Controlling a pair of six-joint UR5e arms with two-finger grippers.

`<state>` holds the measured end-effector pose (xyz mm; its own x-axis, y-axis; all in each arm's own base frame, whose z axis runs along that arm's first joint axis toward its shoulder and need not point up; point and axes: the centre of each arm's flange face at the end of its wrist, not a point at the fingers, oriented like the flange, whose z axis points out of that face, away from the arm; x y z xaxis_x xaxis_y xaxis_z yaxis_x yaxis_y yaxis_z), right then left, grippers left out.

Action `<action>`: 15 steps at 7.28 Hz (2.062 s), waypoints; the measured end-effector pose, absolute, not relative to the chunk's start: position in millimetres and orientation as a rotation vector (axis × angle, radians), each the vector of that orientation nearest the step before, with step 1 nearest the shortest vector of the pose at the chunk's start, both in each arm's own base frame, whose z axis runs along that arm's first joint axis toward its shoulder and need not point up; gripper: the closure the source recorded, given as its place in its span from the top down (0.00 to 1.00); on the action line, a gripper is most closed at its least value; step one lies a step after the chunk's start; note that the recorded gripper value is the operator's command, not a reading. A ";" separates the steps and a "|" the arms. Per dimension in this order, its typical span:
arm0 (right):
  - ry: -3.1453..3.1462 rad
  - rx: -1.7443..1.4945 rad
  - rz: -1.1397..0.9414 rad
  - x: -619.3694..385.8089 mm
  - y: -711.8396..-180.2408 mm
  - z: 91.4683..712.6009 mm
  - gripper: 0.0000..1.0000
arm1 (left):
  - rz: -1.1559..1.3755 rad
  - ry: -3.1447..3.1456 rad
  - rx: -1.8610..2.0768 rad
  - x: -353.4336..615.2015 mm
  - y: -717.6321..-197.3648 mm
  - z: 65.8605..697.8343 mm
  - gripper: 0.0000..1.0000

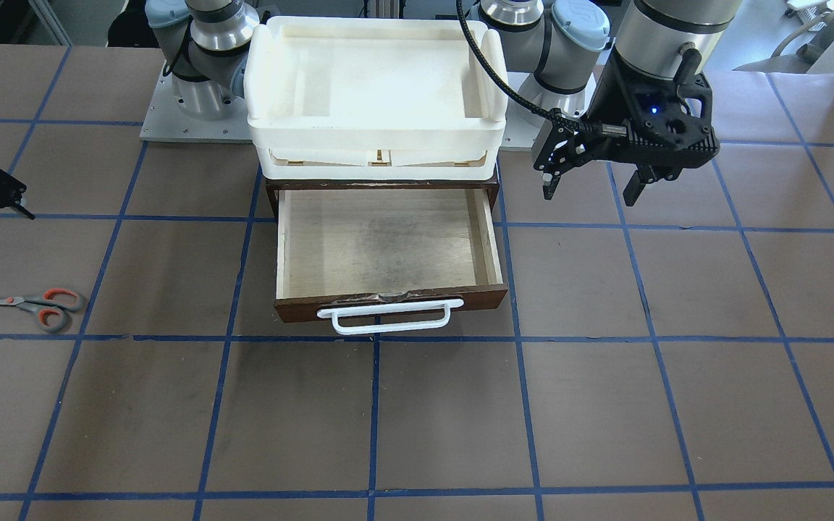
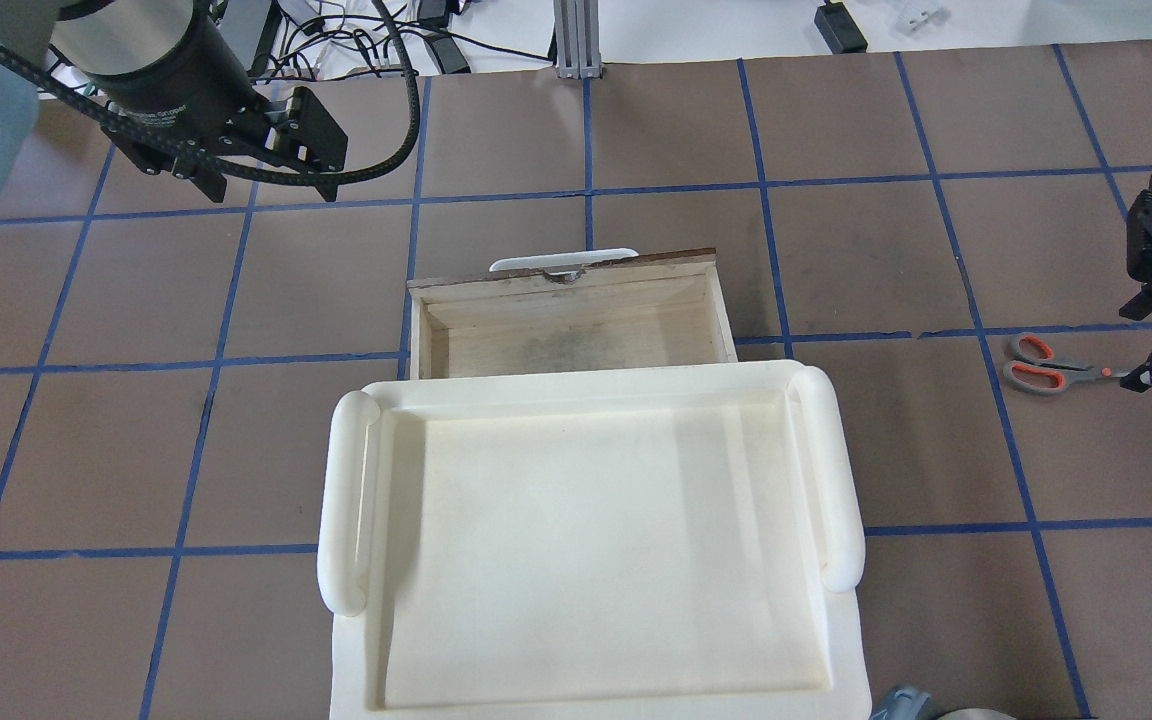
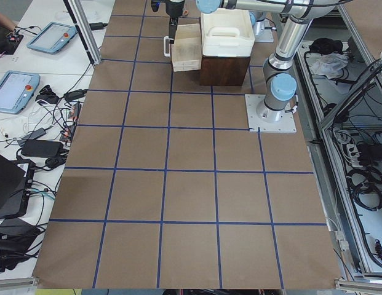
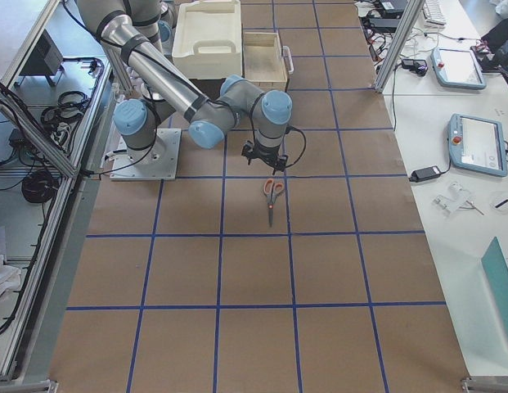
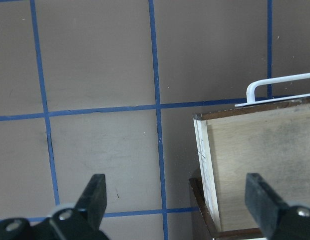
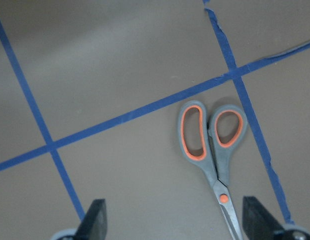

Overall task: Put scissors in drawer and close it
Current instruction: 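Lower the right gripper onto the scissors handles and close it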

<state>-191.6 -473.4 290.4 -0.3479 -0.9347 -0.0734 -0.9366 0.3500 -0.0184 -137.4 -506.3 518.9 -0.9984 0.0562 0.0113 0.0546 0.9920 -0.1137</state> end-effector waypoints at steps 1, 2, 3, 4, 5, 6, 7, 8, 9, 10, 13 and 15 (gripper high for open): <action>2.509 -1.825 0.018 -205.3 -467.9 267.0 0.95 | 0.178 -3.121 -0.087 -137.6 -506.2 518.8 1.00; 2.490 -1.902 -0.009 -216.6 -459.3 245.5 0.95 | 0.179 -3.121 -0.087 -137.7 -506.2 518.9 1.00; 2.462 -1.973 -0.026 -224.4 -454.5 229.7 0.95 | 0.178 -3.121 -0.087 -137.7 -506.3 518.8 1.00; 2.415 -2.051 -0.035 -228.7 -453.9 219.5 0.95 | 0.180 -3.121 -0.086 -137.7 -506.1 519.1 1.00; 2.350 -2.137 -0.046 -230.6 -454.9 212.4 0.95 | 0.180 -3.121 -0.085 -137.9 -506.0 519.2 1.00; 2.308 -2.183 -0.064 -231.1 -456.6 206.6 0.94 | 0.177 -3.121 -0.084 -138.8 -506.1 518.3 1.00; 2.292 -2.202 -0.079 -231.8 -458.7 201.0 0.92 | 0.175 -3.121 -0.085 -139.8 -505.5 517.9 1.00; 2.297 -2.212 -0.088 -233.8 -461.4 195.5 0.91 | 0.180 -3.120 -0.086 -140.1 -504.7 518.8 1.00; 2.306 -2.220 -0.092 -235.8 -464.4 188.9 0.91 | 0.183 -3.120 -0.087 -140.3 -504.1 519.5 1.00; 2.308 -2.221 -0.095 -235.7 -466.9 182.6 0.90 | 0.182 -3.121 -0.087 -140.4 -504.3 519.1 1.00; 2.307 -2.217 -0.092 -233.3 -468.6 176.1 0.87 | 0.187 -3.120 -0.087 -140.4 -503.6 520.3 1.00; 2.301 -2.217 -0.093 -230.7 -469.2 174.9 0.87 | 0.183 -3.120 -0.087 -140.4 -503.4 519.1 1.00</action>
